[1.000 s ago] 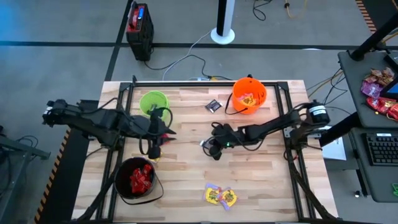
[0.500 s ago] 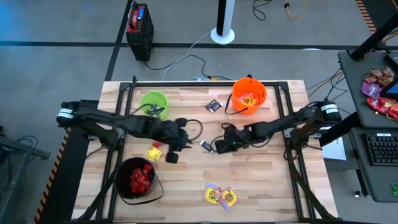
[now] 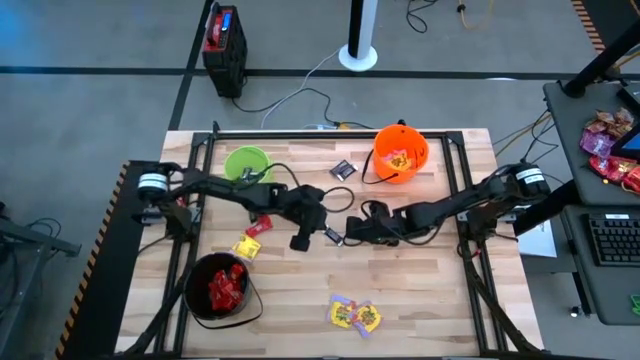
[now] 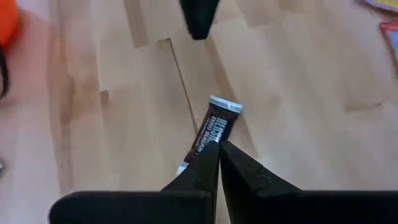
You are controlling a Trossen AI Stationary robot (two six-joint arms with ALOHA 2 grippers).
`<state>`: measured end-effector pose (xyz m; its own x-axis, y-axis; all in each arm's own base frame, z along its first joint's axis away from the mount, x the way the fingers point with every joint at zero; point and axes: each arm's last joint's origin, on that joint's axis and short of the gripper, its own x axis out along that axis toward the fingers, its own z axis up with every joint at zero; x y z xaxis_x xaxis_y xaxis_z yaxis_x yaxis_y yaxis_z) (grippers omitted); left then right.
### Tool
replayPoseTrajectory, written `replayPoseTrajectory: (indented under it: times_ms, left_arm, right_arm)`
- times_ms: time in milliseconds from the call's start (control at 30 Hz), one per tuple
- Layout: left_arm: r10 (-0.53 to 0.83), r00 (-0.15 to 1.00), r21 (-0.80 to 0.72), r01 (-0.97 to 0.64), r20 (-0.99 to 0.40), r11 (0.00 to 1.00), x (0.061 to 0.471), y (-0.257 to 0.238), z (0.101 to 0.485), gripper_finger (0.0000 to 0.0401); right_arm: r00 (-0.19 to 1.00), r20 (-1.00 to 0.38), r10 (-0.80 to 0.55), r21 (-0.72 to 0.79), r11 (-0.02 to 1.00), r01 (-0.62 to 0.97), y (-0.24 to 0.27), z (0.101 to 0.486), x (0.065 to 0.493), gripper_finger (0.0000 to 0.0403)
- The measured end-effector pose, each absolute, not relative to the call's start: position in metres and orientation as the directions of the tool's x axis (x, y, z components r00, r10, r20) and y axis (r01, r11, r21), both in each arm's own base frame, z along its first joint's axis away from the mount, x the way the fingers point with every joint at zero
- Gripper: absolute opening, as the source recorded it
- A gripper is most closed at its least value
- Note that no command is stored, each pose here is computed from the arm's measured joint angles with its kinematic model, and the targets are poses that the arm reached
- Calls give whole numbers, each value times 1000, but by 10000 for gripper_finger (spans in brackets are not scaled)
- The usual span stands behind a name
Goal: Sort candy by brand, put in halloween buckets
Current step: Put the brown candy into the green bucket
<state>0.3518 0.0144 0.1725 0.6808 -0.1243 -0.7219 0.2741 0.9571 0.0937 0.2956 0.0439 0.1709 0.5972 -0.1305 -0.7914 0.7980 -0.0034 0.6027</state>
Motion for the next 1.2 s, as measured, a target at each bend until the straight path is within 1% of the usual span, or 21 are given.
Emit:
replayPoseTrajectory:
  times_ms: [133,267,367,467,600,667,933,1033,1200]
  left_arm:
    - [-139,658,69,280,-740,957,357,19,155,0]
    - [-143,654,65,283,-743,957,361,21,143,0]
    - [-138,632,43,262,-763,964,361,24,134,0]
    - [-135,631,34,248,-764,968,361,27,131,0]
    - [-130,627,23,230,-768,973,362,34,126,0]
    - [-149,626,3,235,-766,972,362,37,124,0]
    - [-184,612,-38,244,-769,969,365,39,109,0]
    - [-189,612,-48,240,-768,970,365,39,107,0]
    - [-197,619,-59,236,-760,970,366,39,107,0]
  right_arm:
    - [599,-790,-129,606,-14,796,47,166,298,123]
    - [625,-771,-122,631,-24,775,51,151,310,168]
    - [643,-757,-118,649,-24,760,52,137,319,193]
    - [655,-747,-116,661,-25,750,53,127,325,209]
    - [650,-750,-118,657,-32,753,54,118,328,219]
    - [651,-749,-121,659,-32,752,54,118,328,221]
    - [649,-747,-144,658,-21,753,53,117,328,221]
    - [645,-749,-149,655,-22,755,52,116,327,221]
    - [645,-748,-157,653,2,758,51,116,327,221]
